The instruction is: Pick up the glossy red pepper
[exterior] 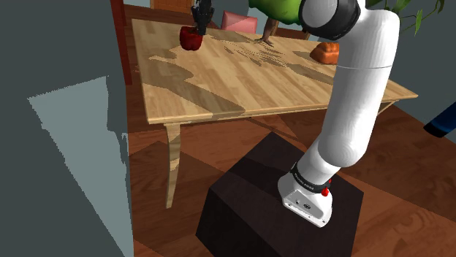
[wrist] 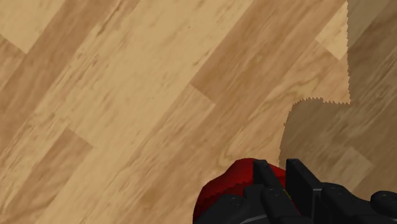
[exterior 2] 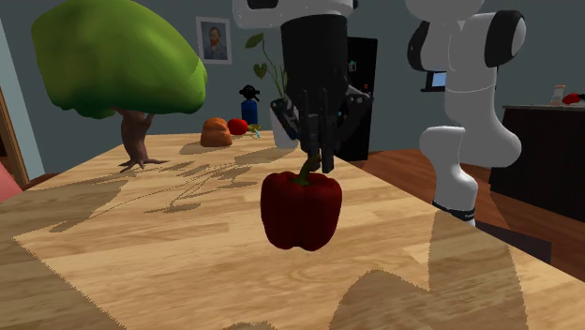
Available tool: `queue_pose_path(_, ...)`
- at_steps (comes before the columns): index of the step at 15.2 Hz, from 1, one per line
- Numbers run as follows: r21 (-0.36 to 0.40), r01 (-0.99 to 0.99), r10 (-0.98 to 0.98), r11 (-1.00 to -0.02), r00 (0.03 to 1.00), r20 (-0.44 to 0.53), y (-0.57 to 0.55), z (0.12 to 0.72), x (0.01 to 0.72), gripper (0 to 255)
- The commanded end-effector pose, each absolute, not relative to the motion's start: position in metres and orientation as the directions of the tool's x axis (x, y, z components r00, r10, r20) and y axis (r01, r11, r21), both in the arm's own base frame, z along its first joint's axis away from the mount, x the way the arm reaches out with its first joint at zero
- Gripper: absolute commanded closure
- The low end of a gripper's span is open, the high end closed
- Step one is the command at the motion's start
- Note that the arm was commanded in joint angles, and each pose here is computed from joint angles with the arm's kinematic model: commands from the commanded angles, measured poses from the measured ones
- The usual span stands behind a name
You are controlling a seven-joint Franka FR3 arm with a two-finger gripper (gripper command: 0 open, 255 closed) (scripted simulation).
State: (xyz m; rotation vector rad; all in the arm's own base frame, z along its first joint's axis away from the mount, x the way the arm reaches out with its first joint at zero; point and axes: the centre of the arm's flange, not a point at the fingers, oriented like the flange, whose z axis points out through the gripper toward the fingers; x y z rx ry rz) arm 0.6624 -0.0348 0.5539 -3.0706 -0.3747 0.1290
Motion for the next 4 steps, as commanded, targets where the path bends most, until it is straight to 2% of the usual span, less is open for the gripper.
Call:
queue_pose_path(1,-0.055,0.238,0.242,-0.97,0.967,-0.077,-0.0345,0.5649,0.661,255)
queue_pose_path(4,-0.055,0.238,0.242,-0.97,0.967,-0.077,-0.0345,0.5709,0.661,255)
